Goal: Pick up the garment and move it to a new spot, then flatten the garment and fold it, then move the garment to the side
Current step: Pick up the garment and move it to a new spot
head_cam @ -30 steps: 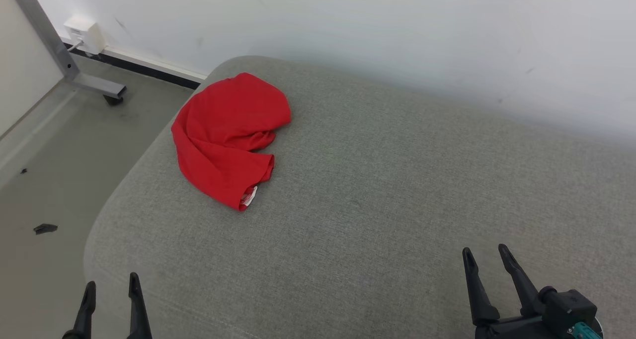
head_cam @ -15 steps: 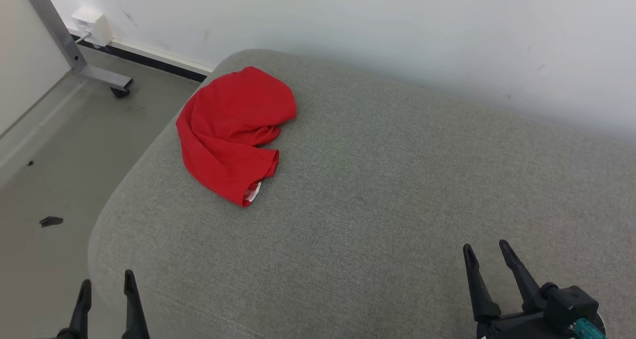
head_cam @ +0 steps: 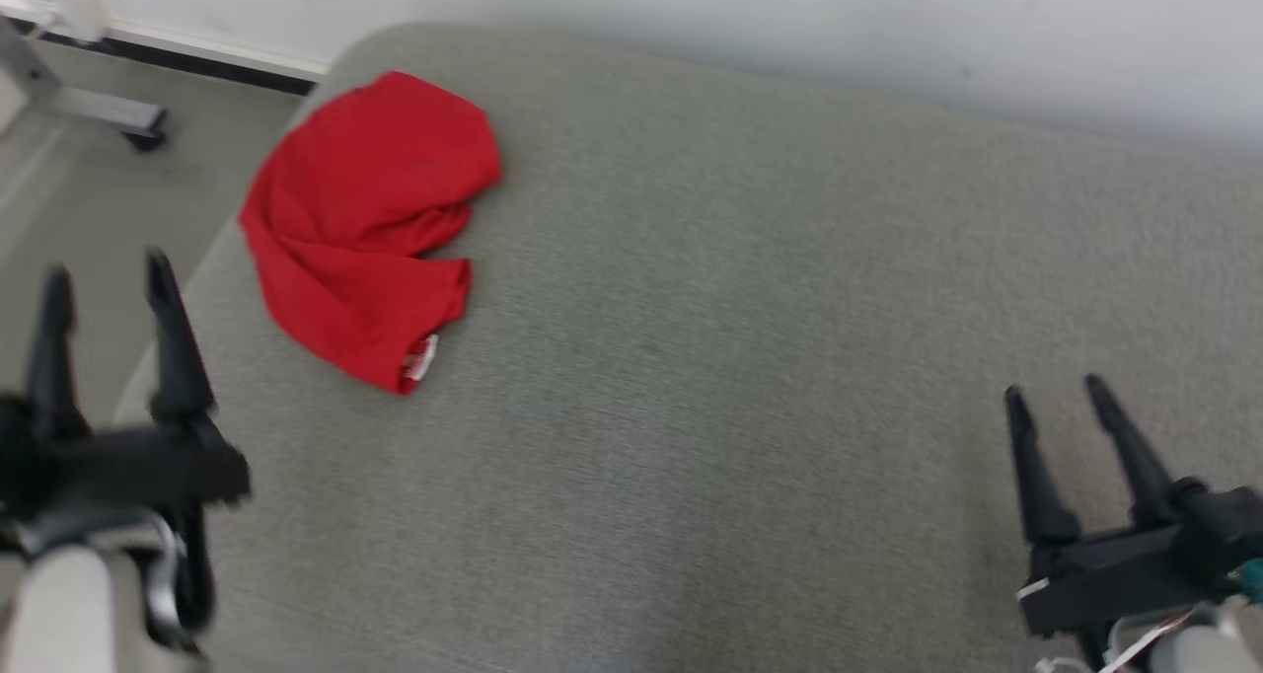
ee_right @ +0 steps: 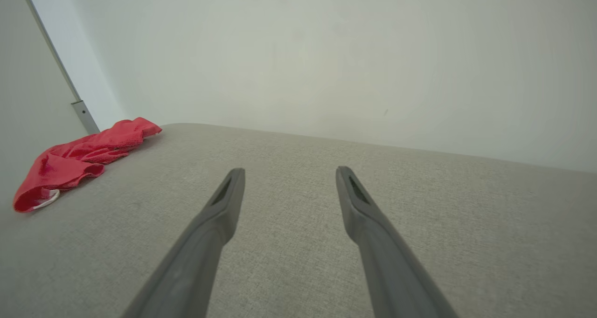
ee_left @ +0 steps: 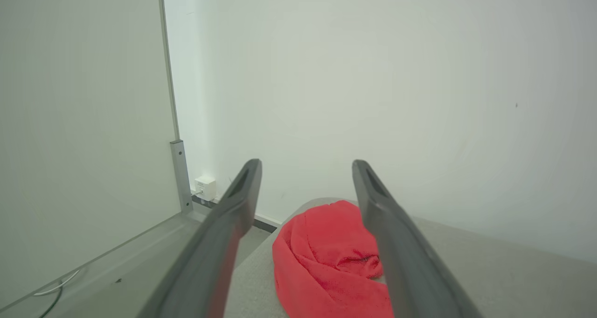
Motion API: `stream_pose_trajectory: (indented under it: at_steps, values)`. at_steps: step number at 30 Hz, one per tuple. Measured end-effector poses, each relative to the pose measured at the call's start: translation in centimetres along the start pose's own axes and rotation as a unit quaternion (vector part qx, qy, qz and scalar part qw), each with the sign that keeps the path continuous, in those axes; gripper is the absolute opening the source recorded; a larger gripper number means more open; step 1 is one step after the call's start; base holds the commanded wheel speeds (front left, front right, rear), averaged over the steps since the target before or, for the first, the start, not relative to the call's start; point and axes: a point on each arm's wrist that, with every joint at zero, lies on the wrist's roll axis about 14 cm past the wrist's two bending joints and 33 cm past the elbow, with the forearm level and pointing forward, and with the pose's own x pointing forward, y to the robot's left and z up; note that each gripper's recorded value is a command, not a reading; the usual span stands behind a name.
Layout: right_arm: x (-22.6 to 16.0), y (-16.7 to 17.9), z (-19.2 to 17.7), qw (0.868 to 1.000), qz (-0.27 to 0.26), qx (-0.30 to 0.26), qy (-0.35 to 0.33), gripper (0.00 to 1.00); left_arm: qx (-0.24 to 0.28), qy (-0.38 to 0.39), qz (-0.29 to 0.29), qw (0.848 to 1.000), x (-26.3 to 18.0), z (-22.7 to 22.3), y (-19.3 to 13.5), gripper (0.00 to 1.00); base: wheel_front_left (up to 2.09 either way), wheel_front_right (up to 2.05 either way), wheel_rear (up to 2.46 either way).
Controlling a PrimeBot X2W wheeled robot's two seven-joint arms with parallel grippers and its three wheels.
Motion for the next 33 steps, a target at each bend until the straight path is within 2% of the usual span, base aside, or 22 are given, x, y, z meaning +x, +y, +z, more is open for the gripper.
stream_pose_trajectory:
  at_steps: [8,12,17,20,27,33]
  values:
    - [-2.0,-8.5,0.9,0.994,-0.1,-0.03,-0.016,1.0,0.015,-0.047,-0.052,0.997,9.7,1.4,-4.5,1.0,0.0,0.0,0.0]
    - [-3.5,-10.8,0.8,0.99,-0.134,-0.037,-0.015,1.0,0.021,-0.036,-0.062,0.997,12.6,0.1,-5.9,1.0,0.0,0.0,0.0]
    - [-5.7,-13.5,0.1,0.983,-0.177,-0.045,-0.004,1.0,0.026,0.008,-0.079,0.997,16.3,-3.8,-8.2,1.0,0.0,0.0,0.0]
    - [-7.1,-15.0,-0.5,0.978,-0.201,-0.052,0.007,1.0,0.028,0.081,-0.086,0.993,17.7,-8.9,-9.4,1.0,0.0,0.0,0.0]
    - [-9.2,-17.0,-1.6,0.97,-0.232,-0.065,0.033,1.0,0.05,0.205,-0.109,0.971,17.5,-17.2,-11.6,1.0,0.0,0.0,0.0]
    - [-10.0,-17.6,-1.7,0.966,-0.242,-0.074,0.046,1.0,0.065,0.35,-0.108,0.928,14.7,-23.8,-11.3,1.0,0.0,0.0,0.0]
